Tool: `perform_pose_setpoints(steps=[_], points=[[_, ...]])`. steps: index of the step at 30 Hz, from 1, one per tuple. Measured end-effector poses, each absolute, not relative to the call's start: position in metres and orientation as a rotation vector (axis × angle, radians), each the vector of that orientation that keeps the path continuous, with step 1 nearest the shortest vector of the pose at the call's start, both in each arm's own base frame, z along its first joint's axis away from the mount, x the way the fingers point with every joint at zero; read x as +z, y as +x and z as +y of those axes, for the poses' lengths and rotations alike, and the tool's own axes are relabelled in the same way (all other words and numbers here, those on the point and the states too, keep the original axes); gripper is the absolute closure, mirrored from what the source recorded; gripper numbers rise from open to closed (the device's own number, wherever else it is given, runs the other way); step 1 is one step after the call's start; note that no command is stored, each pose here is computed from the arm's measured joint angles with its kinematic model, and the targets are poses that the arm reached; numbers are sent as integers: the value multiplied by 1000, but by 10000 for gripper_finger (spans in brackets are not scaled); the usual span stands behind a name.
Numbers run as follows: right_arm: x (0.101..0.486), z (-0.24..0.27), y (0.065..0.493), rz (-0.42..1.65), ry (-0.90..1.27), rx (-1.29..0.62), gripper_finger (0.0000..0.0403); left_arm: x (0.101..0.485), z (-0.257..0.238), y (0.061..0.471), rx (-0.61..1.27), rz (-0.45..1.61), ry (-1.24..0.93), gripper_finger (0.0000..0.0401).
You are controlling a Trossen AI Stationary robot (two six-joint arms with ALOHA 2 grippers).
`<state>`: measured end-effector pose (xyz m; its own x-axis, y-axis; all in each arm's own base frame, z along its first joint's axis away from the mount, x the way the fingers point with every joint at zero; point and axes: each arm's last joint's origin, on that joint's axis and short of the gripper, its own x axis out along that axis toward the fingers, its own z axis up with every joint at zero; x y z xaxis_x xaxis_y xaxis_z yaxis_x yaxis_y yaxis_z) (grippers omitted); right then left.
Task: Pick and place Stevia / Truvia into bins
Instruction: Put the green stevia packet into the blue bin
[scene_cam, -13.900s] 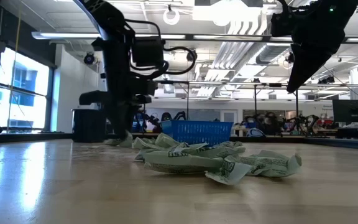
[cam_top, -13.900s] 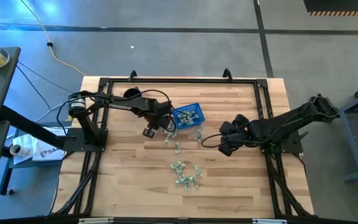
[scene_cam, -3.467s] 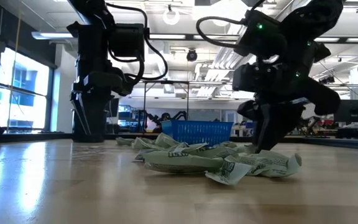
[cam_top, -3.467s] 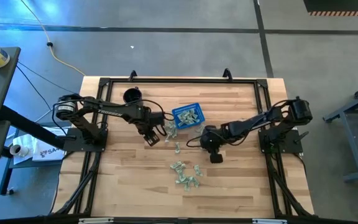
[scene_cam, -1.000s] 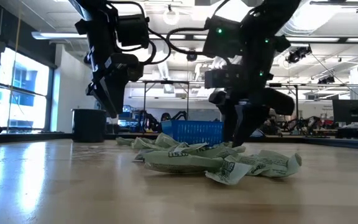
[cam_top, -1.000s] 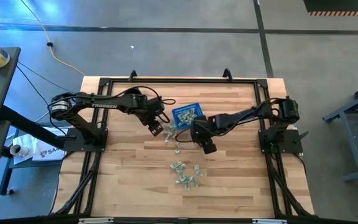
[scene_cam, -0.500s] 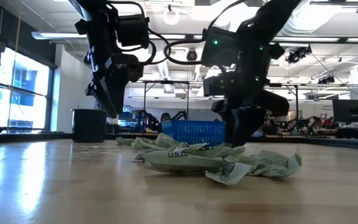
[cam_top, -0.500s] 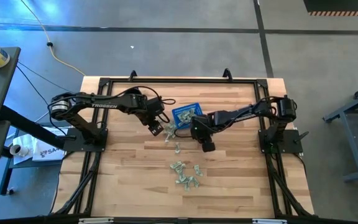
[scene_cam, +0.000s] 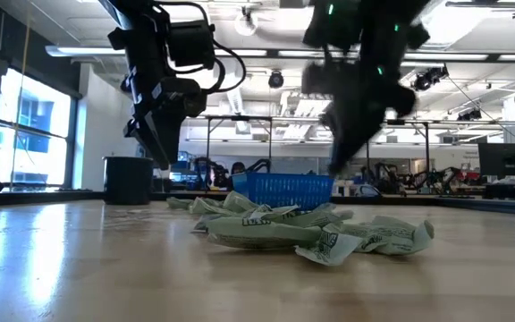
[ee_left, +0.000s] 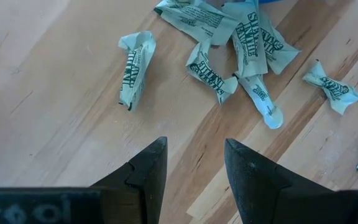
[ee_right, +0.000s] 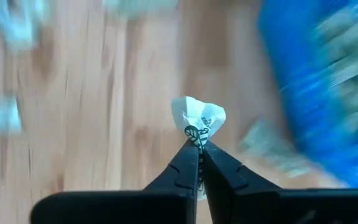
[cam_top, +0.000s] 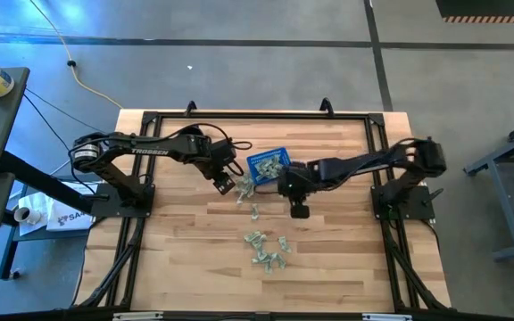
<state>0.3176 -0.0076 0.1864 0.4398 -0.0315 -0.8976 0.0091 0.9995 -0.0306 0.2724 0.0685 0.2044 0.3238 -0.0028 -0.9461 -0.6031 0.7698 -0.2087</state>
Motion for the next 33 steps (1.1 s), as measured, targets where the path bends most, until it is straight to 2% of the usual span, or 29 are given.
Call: perform_pose_setpoints(steps=[6,9,12,16,20,28,33], points=[[228,-41,322,809,-10,-244,391,205,69,275,416,1166,-590,208],[221,-70,324,802,44,-292,384,205,69,275,408,1158,-579,208],[207,-88,323,846,125,-252,366,205,69,275,407,1158,-578,208],[199,-92,321,886,236,-248,316,205,70,275,419,1162,-572,208],[209,-91,318,845,293,-275,257,205,70,273,460,1174,-547,208],[225,-71,304,901,208,-345,157,192,75,278,522,1206,-455,208],[222,-62,298,982,213,-359,115,170,79,288,551,1255,-377,208]])
